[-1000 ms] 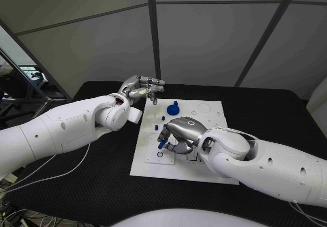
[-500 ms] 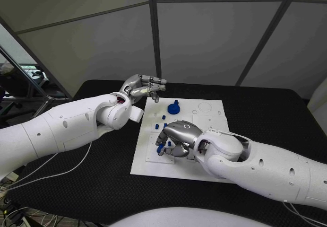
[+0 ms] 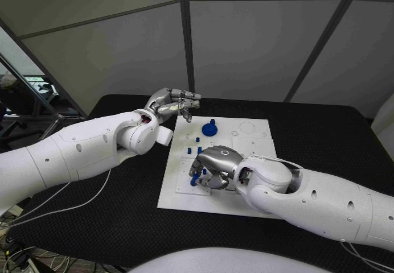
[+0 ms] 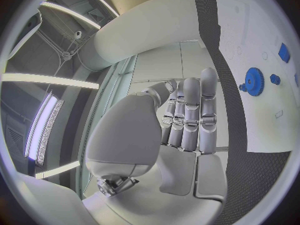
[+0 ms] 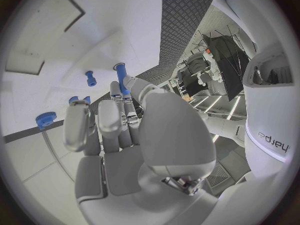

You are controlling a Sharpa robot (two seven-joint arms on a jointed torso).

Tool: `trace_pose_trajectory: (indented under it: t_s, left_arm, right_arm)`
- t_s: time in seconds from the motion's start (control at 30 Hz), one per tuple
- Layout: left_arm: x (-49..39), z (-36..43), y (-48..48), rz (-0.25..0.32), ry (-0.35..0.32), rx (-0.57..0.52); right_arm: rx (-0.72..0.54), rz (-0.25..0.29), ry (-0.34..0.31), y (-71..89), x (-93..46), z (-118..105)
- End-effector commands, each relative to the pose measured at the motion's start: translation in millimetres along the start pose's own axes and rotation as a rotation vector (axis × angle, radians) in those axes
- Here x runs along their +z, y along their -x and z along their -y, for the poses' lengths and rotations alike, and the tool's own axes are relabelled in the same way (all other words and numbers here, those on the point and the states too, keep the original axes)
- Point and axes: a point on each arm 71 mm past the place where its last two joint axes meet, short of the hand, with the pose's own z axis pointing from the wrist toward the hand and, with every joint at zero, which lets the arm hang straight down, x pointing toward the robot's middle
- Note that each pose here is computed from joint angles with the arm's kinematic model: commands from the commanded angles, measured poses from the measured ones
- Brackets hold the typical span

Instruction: Assemble the parts on the task board

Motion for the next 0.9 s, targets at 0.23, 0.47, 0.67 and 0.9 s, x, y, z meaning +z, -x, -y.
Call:
trace_pose_trajectory:
  t_s: [0.23, 0.47, 0.67, 0.9]
  left_arm:
    - [0.5, 1.5, -0.8, -0.007, -0.009, -0.005]
    - [0.7, 1.4, -1.2, -0.008, -0.009, -0.006]
    - [0.7, 1.5, -1.6, -0.009, -0.009, -0.006]
    - [0.8, 1.5, -1.5, -0.009, -0.008, -0.006]
  right_arm:
    - [-0.037, -0.030, -0.013, -2.1, -1.4, 3]
    - [-0.042, -0.041, -0.012, -3.1, -0.2, 1]
    - [-0.046, -0.047, -0.010, -6.6, 2.7, -1]
    - [-0.046, -0.061, 0.001, -17.1, 1.7, -3]
